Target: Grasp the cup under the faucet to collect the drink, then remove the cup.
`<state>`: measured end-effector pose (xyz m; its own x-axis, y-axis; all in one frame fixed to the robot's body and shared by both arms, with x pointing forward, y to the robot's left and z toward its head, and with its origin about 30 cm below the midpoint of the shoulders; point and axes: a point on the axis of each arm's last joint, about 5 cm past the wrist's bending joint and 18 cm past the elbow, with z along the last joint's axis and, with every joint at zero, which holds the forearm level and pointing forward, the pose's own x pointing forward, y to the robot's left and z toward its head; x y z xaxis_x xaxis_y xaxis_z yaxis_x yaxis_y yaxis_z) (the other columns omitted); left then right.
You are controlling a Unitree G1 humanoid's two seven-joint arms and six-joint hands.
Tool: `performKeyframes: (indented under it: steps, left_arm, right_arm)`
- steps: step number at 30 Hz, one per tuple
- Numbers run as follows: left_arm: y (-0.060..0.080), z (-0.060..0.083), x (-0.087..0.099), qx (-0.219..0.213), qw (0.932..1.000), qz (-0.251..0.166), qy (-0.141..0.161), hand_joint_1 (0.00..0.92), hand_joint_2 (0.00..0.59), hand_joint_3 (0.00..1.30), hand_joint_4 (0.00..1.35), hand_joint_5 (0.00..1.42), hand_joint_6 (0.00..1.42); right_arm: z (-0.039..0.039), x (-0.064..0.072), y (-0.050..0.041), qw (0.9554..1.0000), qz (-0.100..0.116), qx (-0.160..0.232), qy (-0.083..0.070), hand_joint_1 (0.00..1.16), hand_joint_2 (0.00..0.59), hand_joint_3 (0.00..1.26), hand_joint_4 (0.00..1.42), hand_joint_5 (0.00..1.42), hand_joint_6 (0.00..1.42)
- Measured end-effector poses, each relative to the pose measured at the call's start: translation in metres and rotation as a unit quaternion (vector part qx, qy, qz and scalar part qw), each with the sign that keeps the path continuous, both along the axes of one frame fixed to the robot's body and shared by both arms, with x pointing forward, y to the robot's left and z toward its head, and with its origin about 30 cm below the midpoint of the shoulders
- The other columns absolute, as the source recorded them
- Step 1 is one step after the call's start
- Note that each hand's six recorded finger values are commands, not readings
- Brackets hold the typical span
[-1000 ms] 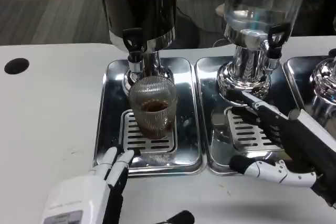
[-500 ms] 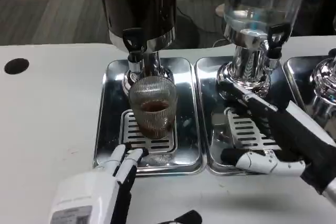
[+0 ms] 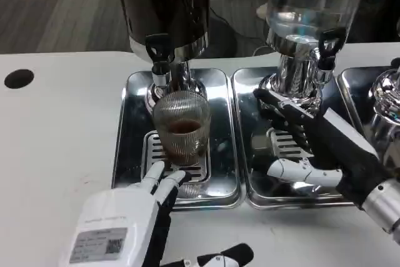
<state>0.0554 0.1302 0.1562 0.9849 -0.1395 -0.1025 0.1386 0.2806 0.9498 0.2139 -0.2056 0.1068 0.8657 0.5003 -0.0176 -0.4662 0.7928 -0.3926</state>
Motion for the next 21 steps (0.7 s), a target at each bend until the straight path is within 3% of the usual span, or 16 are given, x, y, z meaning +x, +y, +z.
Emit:
performKeyframes:
  steps: [8,17,21]
  left_arm:
    - [0.0,0.009,-0.002,0.017,0.9998,-0.008,0.009,0.0,0.063,0.25,0.13,0.32,0.55]
    - [-0.002,0.017,-0.006,0.021,0.9992,-0.031,0.017,0.0,0.065,0.25,0.14,0.35,0.56]
    - [-0.003,0.022,-0.01,0.034,0.9986,-0.036,0.017,0.0,0.065,0.25,0.14,0.35,0.56]
  right_arm:
    - [-0.0032,0.006,0.0147,1.0,-0.005,0.003,-0.007,0.4,0.0,0.07,0.02,0.07,0.05]
    - [-0.0028,0.013,0.0374,0.9997,-0.005,0.01,-0.024,0.34,0.0,0.08,0.03,0.08,0.05]
    - [-0.0052,0.015,0.0478,0.9996,-0.003,0.013,-0.024,0.34,0.0,0.08,0.03,0.08,0.05]
